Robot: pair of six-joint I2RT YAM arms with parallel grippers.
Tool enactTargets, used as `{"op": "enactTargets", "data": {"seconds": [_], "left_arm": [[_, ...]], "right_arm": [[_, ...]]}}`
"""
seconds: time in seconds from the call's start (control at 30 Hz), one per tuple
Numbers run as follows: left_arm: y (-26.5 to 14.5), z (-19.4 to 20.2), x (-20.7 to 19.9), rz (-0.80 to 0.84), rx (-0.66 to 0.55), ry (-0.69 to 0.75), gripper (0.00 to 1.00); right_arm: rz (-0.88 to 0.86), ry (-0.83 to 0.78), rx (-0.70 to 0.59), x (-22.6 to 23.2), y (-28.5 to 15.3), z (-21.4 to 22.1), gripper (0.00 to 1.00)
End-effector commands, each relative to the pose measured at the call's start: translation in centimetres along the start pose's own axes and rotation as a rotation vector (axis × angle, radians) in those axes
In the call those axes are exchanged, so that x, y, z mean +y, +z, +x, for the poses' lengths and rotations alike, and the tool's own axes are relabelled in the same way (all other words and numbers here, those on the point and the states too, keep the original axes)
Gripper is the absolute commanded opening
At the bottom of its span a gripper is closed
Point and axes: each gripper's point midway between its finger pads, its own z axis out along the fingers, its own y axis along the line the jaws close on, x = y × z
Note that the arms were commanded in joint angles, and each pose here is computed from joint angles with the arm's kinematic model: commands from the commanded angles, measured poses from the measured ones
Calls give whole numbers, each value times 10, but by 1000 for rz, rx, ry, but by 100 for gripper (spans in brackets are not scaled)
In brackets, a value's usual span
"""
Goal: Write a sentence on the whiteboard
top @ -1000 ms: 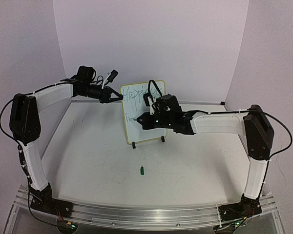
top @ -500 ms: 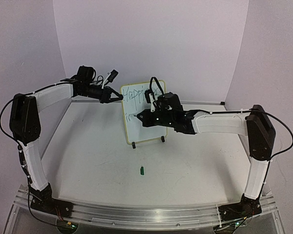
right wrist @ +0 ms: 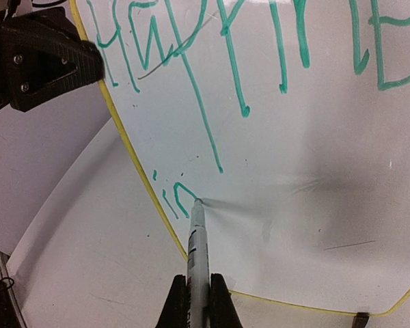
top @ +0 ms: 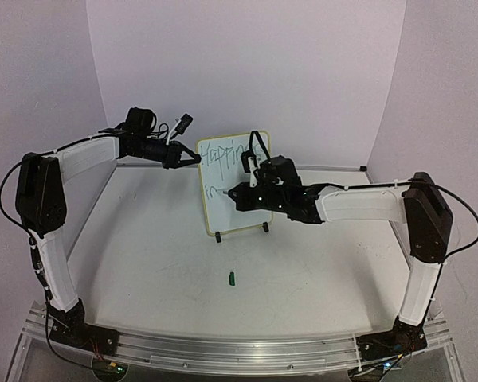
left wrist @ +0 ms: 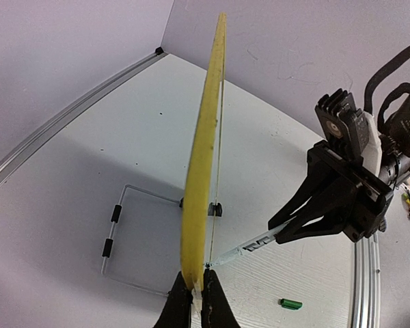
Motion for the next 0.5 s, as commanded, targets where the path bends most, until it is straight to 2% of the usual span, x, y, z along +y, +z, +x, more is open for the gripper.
{"op": "enactTargets", "data": {"seconds": [0.0,0.2,0.47], "left_arm": [[13,40,-6,16,112,-97,0],[13,40,-6,15,111,-95,0],[13,40,-7,13,112,-96,0]], "right_arm": [[23,21,-41,-7,-6,-13,0],[33,31,2,-14,0,5,0],[29,30,4,-13,-1,5,0]]}}
